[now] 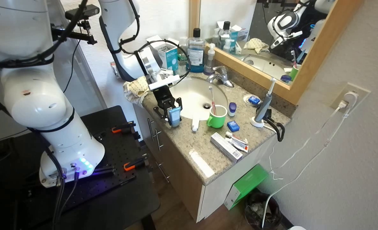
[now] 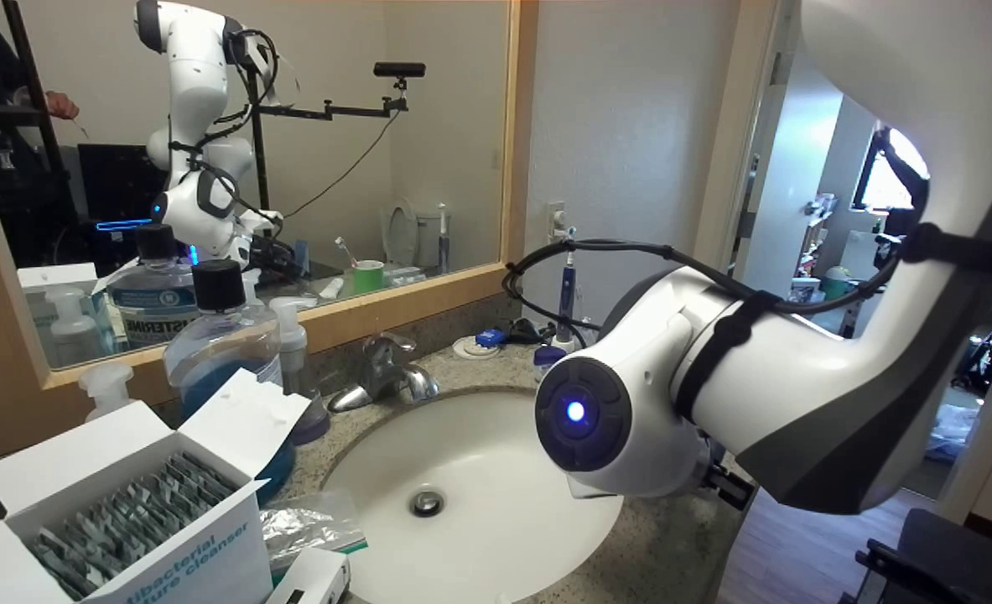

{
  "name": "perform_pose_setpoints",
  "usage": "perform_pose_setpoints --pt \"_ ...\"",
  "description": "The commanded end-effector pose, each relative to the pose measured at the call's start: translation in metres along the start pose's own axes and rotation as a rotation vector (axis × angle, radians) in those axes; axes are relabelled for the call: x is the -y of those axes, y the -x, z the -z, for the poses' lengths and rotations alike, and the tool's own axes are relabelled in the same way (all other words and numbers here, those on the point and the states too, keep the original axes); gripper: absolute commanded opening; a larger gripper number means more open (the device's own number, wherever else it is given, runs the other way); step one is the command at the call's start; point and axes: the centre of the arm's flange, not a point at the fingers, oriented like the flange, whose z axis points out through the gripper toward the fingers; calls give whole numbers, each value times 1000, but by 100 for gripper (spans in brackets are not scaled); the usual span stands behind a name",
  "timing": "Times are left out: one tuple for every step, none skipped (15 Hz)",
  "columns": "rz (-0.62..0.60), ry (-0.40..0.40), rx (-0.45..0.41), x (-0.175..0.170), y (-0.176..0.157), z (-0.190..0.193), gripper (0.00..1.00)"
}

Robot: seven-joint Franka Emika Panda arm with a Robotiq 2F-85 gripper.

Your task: Place the grey tube upside down

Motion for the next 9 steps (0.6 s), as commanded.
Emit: perform_pose_setpoints --pt "-9 7 7 3 2 4 23" --pt "-11 7 12 5 2 5 23" --pt "-10 7 12 5 2 5 23" --pt "-10 7 14 5 3 5 23" --pt "-12 6 16 6 3 5 23" --pt "-11 6 16 6 3 6 23" --pt "-14 6 20 6 3 6 23" --pt "-16 5 22 6 3 6 23" --pt "-20 3 29 6 3 6 23"
